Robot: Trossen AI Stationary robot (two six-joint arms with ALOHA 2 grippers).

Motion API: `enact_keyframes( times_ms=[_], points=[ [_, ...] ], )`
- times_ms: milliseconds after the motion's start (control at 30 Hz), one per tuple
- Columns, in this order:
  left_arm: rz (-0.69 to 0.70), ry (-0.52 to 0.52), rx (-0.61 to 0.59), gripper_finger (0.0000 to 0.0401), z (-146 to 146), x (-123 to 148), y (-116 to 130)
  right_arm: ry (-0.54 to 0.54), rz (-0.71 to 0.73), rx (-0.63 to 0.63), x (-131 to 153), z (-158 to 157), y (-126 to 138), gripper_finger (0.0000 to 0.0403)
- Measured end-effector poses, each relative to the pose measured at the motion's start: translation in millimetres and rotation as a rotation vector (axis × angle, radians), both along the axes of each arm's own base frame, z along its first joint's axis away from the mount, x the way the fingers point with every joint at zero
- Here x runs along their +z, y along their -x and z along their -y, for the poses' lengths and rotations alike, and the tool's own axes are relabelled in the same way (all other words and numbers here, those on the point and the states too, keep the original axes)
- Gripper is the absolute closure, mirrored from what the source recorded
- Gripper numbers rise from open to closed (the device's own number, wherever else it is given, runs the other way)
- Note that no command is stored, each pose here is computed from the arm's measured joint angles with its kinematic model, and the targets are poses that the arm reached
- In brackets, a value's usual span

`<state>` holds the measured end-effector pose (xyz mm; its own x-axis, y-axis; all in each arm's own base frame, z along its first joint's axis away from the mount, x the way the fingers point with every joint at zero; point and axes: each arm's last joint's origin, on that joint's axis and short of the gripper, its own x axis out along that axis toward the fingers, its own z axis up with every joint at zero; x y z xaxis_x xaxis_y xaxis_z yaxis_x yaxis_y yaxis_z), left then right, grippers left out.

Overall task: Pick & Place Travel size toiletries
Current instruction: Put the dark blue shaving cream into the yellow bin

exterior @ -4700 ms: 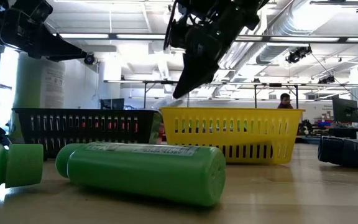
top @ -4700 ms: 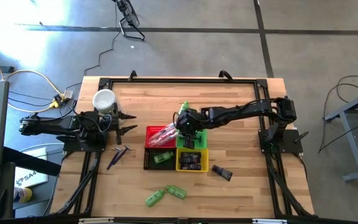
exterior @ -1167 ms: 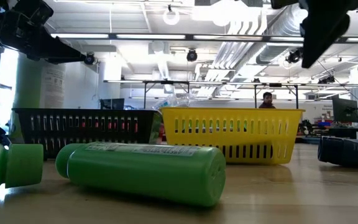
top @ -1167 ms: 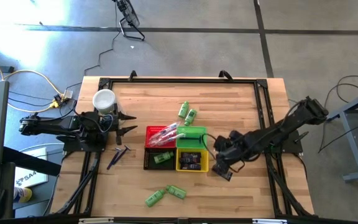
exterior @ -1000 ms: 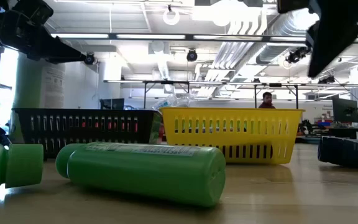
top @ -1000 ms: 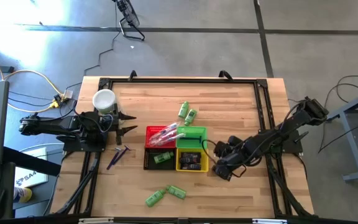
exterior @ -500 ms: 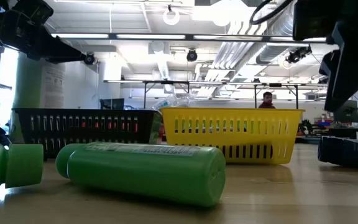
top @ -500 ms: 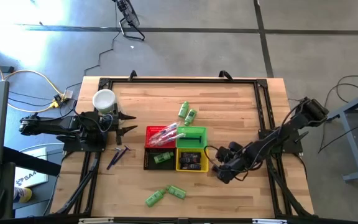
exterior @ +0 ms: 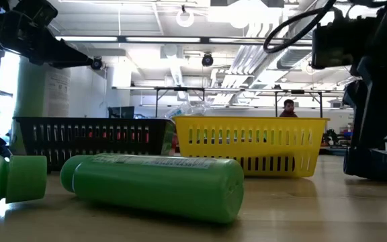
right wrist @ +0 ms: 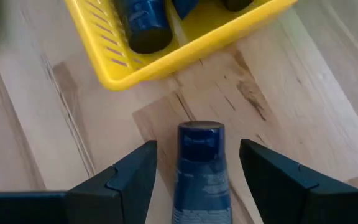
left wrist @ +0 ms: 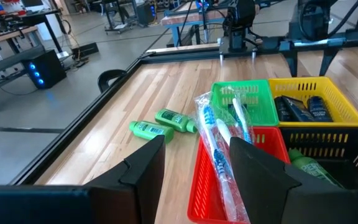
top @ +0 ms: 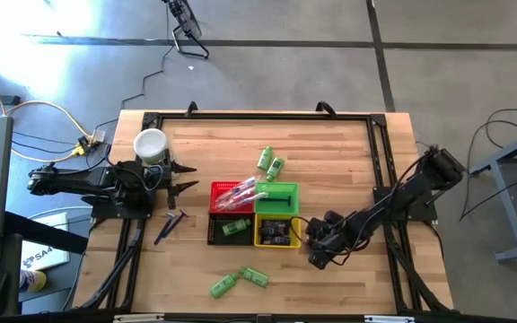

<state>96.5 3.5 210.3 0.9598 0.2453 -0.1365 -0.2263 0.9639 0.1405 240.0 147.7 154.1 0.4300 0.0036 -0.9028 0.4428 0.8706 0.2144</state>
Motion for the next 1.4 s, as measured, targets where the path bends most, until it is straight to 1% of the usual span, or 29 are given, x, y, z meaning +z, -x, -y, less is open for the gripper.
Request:
enact_keyframes(
  times_ms=[267, 533, 667, 867, 967, 1067, 1233, 1400],
  points=[
    [0.000, 0.000, 0.000, 0.0226, 0, 0, 0, 0.028, -0.043, -0.001, -20, -3, -5, 0.0180],
    [0.000, 0.000, 0.000, 0.0226, 0, 0, 0, 0.048, -0.034, -0.009, -23, -4, -7, 0.0182],
    [0.000, 0.000, 0.000, 0.0226, 0, 0, 0, 0.048, -0.035, -0.011, -24, -3, -7, 0.0199],
    [0.000, 0.000, 0.000, 0.0226, 0, 0, 0, 0.054, -0.033, -0.015, -24, -3, -7, 0.0246],
    [0.000, 0.000, 0.000, 0.0226, 0, 0, 0, 0.052, -0.033, -0.016, -24, -3, -7, 0.0264],
    [0.000, 0.000, 0.000, 0.0226, 0, 0, 0, 0.050, -0.032, -0.017, -24, -3, -7, 0.0269],
    [0.000, 0.000, 0.000, 0.0226, 0, 0, 0, 0.035, -0.038, -0.012, -23, -3, -7, 0.0263],
    [0.000, 0.000, 0.000, 0.0226, 0, 0, 0, 0.005, -0.041, -0.002, -16, -3, -4, 0.0271]
  ],
)
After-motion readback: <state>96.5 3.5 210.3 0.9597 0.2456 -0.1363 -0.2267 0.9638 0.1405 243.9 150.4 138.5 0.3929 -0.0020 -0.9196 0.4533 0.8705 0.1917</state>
